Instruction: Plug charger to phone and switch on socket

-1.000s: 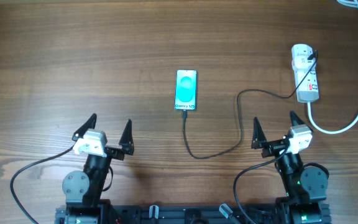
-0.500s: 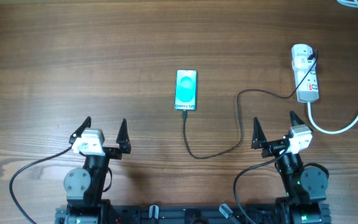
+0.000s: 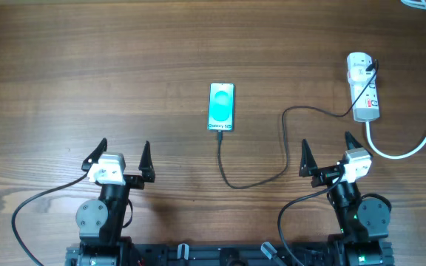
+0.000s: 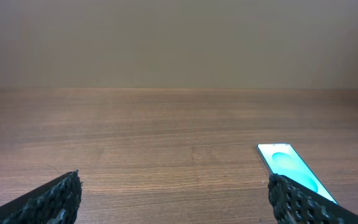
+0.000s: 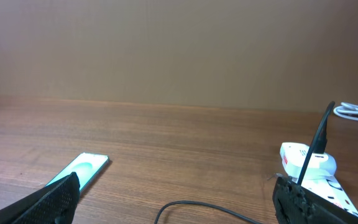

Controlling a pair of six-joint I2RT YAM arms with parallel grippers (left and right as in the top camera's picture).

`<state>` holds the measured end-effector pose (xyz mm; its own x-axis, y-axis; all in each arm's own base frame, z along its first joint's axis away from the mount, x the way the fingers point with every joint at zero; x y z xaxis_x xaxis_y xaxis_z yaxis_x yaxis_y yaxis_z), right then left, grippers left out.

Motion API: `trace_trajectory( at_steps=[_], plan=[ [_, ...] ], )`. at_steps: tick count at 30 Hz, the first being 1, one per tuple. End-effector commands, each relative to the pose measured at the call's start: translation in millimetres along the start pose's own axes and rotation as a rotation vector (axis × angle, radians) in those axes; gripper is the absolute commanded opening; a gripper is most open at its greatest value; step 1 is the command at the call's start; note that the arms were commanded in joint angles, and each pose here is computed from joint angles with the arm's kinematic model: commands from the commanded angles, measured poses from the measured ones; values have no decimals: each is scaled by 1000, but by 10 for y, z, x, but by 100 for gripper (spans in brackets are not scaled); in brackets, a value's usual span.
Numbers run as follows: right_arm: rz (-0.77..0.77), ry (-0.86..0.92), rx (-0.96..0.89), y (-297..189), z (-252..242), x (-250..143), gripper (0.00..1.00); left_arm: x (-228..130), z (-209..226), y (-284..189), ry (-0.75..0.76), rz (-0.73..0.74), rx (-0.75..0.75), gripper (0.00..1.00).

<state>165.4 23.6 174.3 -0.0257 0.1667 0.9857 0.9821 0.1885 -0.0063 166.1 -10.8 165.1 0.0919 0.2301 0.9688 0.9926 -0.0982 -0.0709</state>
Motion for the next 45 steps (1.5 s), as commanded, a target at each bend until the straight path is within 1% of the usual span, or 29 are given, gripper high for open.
trace_trajectory(
  at_steps=[1, 12, 15, 45],
  plan=[
    [-9, 6, -10, -4, -6, 11, 100, -17, 48, -2, -41, -5, 40, 100],
    [-9, 6, -11, -4, -6, 11, 100, -17, 40, -2, -26, -5, 32, 100],
    [-9, 6, -11, -4, -6, 11, 100, -17, 36, -2, 20, -3, 28, 100],
    [-9, 6, -11, -4, -6, 11, 100, -13, 29, -2, 20, -5, 21, 100]
  ],
)
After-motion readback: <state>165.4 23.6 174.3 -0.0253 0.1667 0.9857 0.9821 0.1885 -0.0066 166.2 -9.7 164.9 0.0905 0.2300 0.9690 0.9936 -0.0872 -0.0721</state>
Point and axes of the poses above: each gripper's point midway between its finger pads, its own y axis out along the fingers, its own z axis along the line the jaws close on, x = y × z, the point moved 8 cm from there along -y, back along the fingers, and after that the axes turned 11 degrees about -y, right-handed, at the moved point
